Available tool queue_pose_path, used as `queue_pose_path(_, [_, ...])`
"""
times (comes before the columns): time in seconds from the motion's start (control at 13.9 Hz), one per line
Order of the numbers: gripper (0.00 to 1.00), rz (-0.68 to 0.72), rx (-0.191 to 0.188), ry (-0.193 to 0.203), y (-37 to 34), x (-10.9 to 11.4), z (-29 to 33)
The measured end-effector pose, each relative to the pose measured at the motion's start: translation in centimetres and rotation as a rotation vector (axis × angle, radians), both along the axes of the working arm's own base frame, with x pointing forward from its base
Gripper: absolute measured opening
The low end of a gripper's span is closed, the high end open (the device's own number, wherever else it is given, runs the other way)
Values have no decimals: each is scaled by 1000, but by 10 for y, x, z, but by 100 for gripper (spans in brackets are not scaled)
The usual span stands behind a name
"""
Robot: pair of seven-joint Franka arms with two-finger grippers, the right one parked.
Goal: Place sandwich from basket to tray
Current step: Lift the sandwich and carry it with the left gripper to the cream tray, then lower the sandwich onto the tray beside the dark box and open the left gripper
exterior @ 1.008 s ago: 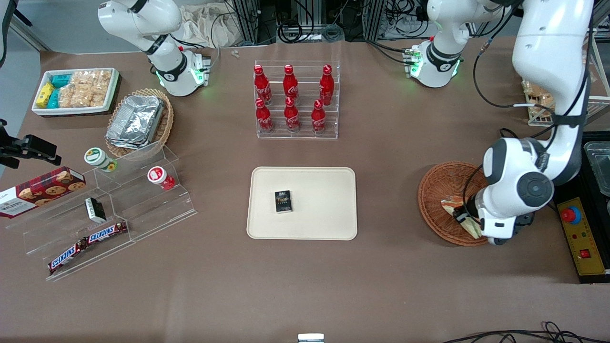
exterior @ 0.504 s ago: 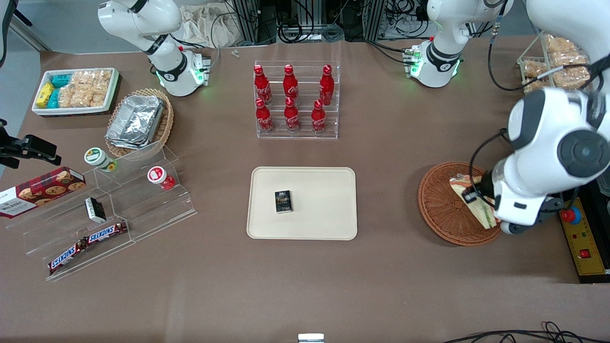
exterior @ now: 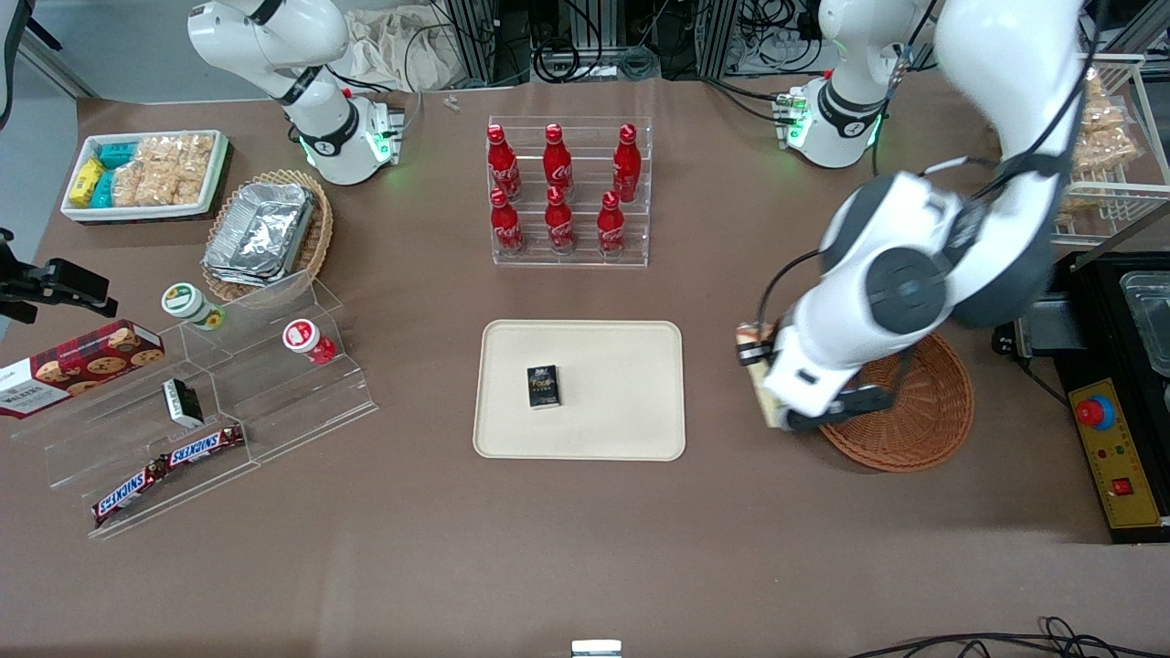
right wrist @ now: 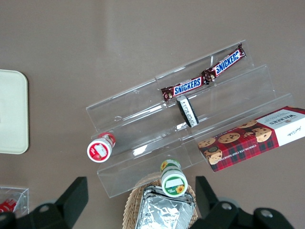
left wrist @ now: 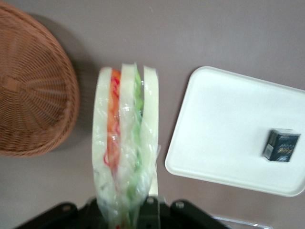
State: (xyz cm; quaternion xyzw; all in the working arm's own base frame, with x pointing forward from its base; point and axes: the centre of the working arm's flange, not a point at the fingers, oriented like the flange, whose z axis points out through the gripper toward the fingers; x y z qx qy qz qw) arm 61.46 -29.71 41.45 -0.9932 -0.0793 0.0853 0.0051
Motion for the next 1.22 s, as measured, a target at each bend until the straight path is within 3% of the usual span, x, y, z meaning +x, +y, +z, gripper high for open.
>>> queue_pose_path(0.14, [19, -93, 78, 4, -49, -17, -48])
queue_pose_path(0.22, [19, -103, 96, 4, -75, -29, -70])
queue_pose_path(0.5, [19, -91, 43, -16, -123, -43, -126])
queue_pose_path(0.72, [19, -97, 29, 3, -129, -45, -154])
queue_pose_path(1.08, [19, -94, -5, -4, -132, -42, -177])
queue_pose_path(1.22, [36, -102, 4, -16, -132, -40, -177])
